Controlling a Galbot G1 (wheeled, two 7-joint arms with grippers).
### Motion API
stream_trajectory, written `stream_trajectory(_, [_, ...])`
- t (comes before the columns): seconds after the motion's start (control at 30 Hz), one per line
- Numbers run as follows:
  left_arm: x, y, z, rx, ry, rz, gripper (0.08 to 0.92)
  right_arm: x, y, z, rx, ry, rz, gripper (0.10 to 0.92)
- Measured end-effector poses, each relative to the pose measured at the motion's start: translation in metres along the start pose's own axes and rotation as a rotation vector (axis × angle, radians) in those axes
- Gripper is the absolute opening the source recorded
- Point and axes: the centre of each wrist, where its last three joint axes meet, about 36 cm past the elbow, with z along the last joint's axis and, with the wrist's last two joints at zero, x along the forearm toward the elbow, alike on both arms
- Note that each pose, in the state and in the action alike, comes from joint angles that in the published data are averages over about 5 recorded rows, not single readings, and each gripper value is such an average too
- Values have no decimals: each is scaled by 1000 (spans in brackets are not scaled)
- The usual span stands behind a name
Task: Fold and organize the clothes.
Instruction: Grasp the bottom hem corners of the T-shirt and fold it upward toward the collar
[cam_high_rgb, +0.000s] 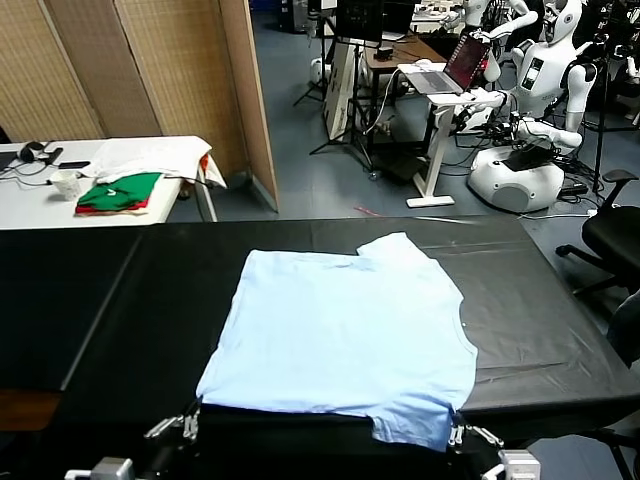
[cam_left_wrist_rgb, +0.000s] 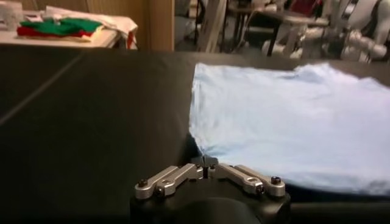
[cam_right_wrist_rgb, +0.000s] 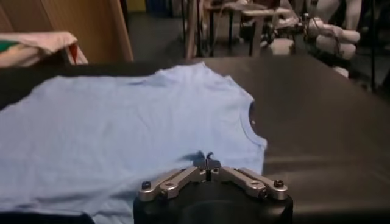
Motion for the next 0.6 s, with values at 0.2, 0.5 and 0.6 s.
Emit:
stream_trajectory(0.2, [-39,-1,-1,45,-113,-2,146,-47,-9,7,24,-30,-20,141])
stream_trajectory(0.5, [-93,2,-8,35,-196,-14,146,-110,-11,0,93,-38,-17,141])
stream_trajectory(0.6, [-110,5,-6,22,-189,-15,146,-126,-12,-5,109,-44,-9,141])
